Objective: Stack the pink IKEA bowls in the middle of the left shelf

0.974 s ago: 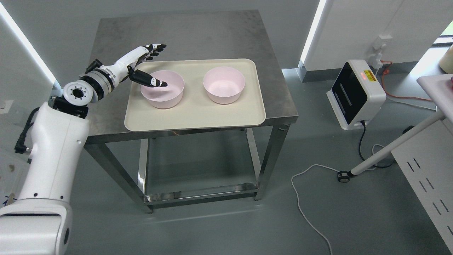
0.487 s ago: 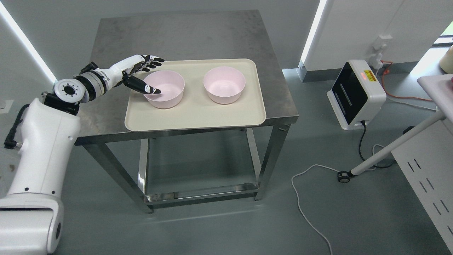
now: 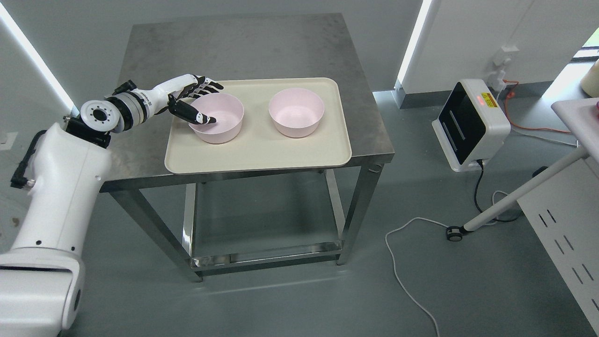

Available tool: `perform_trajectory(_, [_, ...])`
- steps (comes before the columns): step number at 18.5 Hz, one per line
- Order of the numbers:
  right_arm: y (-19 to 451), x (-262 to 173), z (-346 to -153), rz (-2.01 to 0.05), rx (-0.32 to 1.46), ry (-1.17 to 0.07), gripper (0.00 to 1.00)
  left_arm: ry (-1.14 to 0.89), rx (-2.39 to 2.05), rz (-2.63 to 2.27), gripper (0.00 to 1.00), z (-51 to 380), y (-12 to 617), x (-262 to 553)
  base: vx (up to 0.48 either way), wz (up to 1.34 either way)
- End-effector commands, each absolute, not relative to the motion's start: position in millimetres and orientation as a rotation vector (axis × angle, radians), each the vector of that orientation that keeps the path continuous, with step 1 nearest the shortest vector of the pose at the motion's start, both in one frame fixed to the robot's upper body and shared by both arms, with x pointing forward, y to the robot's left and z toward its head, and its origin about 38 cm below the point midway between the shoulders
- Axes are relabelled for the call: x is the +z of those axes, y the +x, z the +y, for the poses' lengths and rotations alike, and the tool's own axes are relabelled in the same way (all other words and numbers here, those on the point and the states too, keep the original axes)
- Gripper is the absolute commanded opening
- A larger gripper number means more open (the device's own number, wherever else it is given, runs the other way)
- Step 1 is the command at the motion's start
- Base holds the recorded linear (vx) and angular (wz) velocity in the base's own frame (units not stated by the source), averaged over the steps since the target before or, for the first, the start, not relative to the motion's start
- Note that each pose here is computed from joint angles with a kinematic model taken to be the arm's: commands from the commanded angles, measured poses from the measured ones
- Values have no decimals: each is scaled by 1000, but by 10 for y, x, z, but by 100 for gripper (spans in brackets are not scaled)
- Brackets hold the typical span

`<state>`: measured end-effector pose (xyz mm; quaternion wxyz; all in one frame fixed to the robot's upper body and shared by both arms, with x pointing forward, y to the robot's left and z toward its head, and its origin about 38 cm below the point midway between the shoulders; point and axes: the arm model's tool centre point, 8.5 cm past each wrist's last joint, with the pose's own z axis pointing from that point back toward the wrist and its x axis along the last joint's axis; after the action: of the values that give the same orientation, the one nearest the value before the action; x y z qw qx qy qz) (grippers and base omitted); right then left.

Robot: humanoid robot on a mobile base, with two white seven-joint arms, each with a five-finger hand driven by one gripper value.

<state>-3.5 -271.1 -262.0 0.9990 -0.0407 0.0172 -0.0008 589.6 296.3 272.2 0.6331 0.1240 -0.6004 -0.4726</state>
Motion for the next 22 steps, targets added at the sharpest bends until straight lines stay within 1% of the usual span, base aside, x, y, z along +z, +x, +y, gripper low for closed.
perform_trajectory(1, [-108,-2614,-2825,30,-12,-99,100,344,-1161,-1311,62,2805,5946,2615,0,0])
perform_trajectory(3, [-107,-2614,-2825,29,-12,-99,100,348,-1160,-1328,51,2803,5950,2653,0,0])
perform_trajectory(6, [-108,-2614,-2825,30,-13,-99,100,356,-1173,-1356,42,2763,5973,2773,0,0])
perform_trajectory(11, [-108,-2614,-2825,30,-12,-99,100,358,-1279,-1437,12,2666,5944,2836,0,0])
perform_trajectory(13, [-108,-2614,-2825,30,-13,-99,100,364,-1289,-1437,8,2654,5942,2830,0,0])
perform_trajectory(15, [-108,-2614,-2825,30,-12,-99,100,355,-1295,-1438,7,2603,5942,2805,0,0])
perform_trajectory(18, [-107,-2614,-2825,29,-12,-99,100,349,-1314,-1457,1,2572,5933,2804,0,0])
perform_trajectory(22, [-108,-2614,-2825,30,-12,-99,100,342,-1304,-1489,1,2577,5930,2852,0,0])
